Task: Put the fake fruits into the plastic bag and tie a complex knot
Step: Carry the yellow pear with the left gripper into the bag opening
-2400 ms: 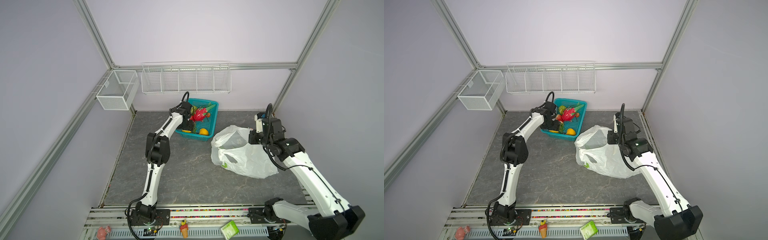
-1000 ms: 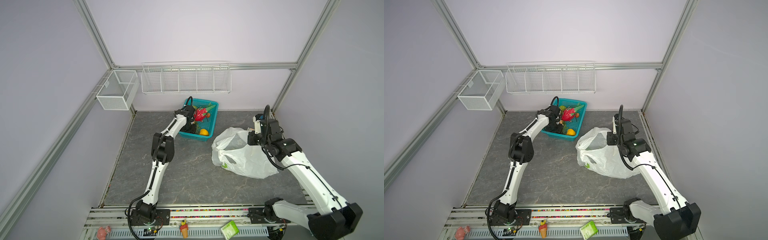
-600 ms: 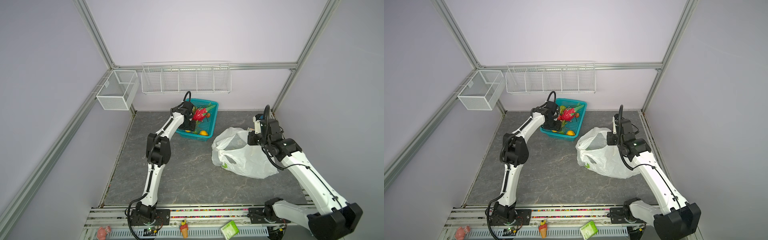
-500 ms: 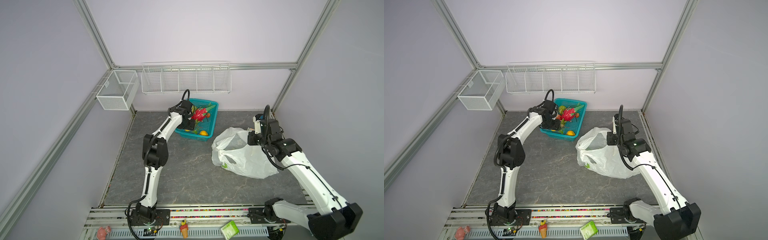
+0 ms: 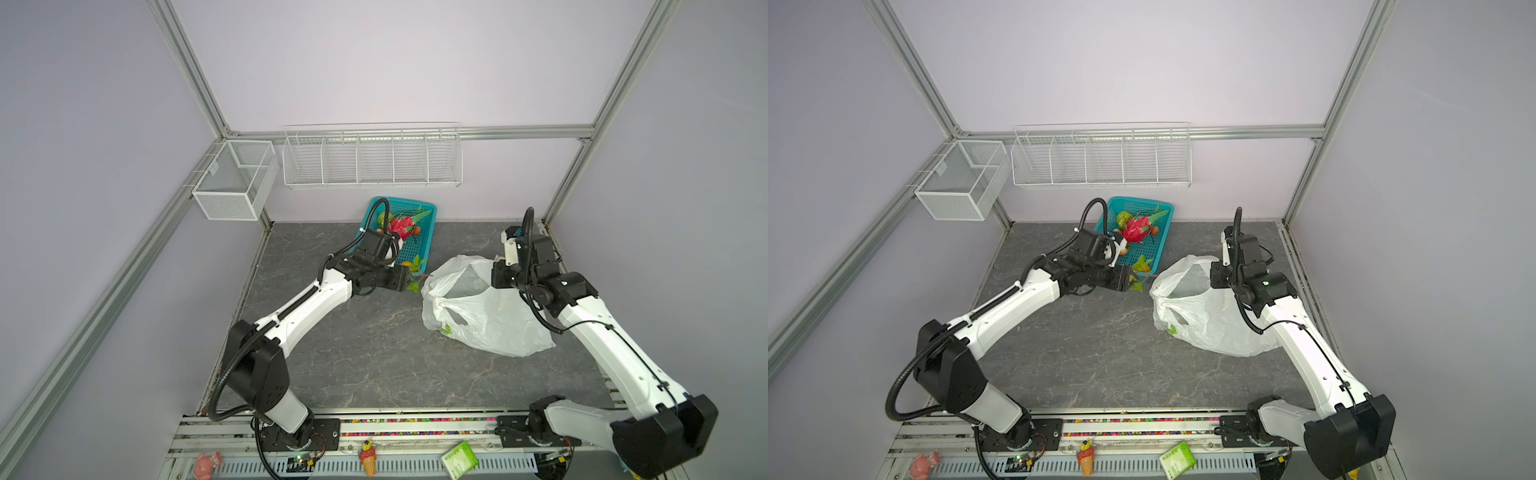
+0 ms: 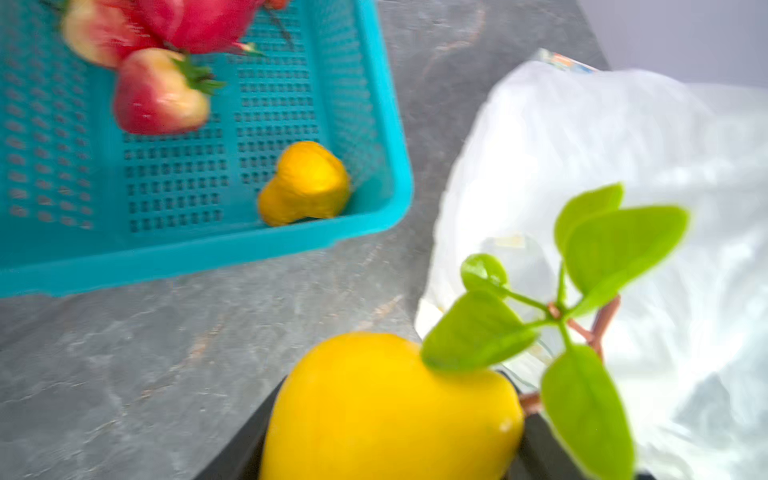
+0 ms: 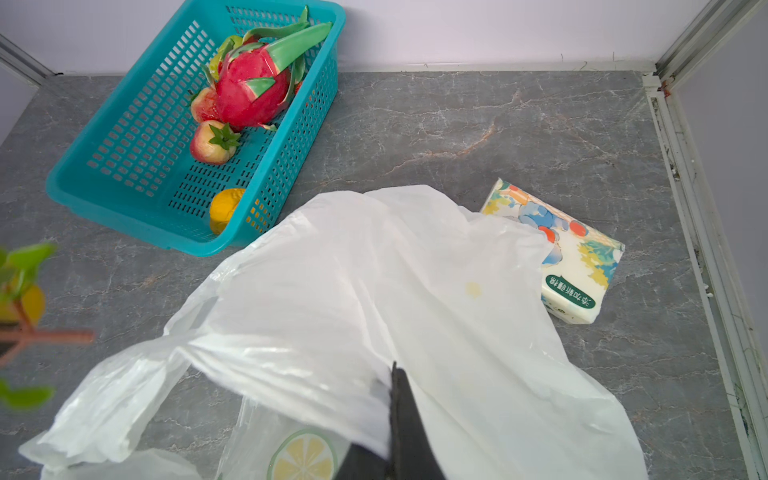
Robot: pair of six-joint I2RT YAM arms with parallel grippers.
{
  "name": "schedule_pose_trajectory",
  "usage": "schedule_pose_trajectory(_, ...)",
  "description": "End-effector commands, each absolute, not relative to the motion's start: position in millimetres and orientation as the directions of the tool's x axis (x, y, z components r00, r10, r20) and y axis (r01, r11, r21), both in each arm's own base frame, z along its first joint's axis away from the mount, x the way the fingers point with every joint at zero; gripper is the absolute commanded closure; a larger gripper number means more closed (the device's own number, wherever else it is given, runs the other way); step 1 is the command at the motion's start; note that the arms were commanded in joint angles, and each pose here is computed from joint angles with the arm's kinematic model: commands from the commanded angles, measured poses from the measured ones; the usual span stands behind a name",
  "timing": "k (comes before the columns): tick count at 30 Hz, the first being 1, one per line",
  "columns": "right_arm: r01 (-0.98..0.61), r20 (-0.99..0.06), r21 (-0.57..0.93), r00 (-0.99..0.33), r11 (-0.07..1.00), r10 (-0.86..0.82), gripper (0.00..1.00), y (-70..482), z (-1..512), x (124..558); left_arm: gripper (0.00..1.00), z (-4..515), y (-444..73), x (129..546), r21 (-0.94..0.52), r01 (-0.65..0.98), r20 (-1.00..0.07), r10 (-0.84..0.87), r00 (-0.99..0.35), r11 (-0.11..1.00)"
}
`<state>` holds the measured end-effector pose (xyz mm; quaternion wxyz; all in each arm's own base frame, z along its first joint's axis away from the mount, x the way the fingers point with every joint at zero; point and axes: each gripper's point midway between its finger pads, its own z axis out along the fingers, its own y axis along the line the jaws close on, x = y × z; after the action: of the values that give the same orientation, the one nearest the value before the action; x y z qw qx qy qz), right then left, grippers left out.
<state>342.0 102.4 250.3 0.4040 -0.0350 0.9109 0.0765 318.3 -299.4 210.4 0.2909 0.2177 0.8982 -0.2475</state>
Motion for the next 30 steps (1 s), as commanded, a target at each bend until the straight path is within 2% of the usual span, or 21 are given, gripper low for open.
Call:
schedule_pose_trajectory(1, -0.154, -0.738, 0.142, -0.675, 0.978, 0.001, 0.93, 108.6, 254.1, 341.8, 0.54, 255.5, -316.8, 301.5, -0.359, 0.596, -0.726, 0.187, -0.662, 0.718)
schedule_pose_trajectory(8, -0.2, -0.719, 0.189, -0.696, 0.962, -0.004, 0.93, 120.4, 251.2, 337.5, 0.55, 305.9, -359.1, 252.3, -0.397, 0.733, -0.801, 0.181, -0.571, 0.553)
schedule_pose_trajectory(17, -0.243, -0.707, 0.255, -0.707, 0.936, 0.009, 0.93, 132.1, 255.1, 328.7, 0.57, 297.5, -414.9, 252.3, -0.474, 0.77, -0.761, 0.241, -0.602, 0.426)
schedule_pose_trajectory(22, -0.235, -0.706, 0.273, -0.707, 0.933, 0.028, 0.93, 130.3, 260.3, 326.1, 0.57, 264.0, -426.1, 257.2, -0.488, 0.759, -0.721, 0.291, -0.629, 0.432)
schedule_pose_trajectory(30, -0.225, -0.7, 0.343, -0.709, 0.912, 0.089, 0.93, 126.5, 270.7, 325.6, 0.57, 185.5, -409.3, 267.9, -0.394, 0.731, -0.658, 0.384, -0.647, 0.557)
